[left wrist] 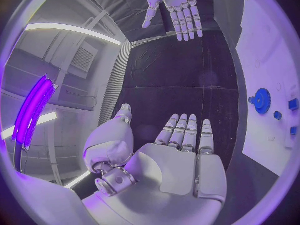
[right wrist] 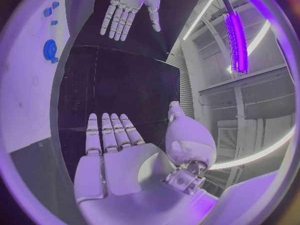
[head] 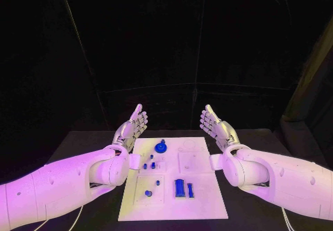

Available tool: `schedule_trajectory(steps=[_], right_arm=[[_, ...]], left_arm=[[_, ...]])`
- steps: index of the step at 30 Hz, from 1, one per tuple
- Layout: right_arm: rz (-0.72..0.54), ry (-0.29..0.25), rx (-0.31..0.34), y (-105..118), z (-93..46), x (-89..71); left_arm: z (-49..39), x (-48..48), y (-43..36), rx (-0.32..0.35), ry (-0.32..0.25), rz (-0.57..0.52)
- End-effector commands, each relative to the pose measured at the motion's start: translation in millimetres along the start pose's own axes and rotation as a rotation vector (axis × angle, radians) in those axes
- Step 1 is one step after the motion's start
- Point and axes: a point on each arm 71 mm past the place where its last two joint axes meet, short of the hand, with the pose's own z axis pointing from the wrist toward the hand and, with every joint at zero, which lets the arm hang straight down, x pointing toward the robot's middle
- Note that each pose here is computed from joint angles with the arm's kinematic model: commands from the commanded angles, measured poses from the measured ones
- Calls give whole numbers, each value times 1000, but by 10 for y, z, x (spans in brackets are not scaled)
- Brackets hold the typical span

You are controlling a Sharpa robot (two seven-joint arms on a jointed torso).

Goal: Assemble the parts on the task board

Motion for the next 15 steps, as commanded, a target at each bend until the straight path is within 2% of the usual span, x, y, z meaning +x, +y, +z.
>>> schedule_trajectory(steps=[1,6,15], right_arm=[[-2,-107,-14,34,-23,-49],[-2,-107,-14,34,-23,-49],[-2,-107,-14,34,-23,-49]], left_arm=[[-60,-24,-64,64,-124,105],[-110,10,-78,71,-146,115],[-111,11,-79,71,-147,116]])
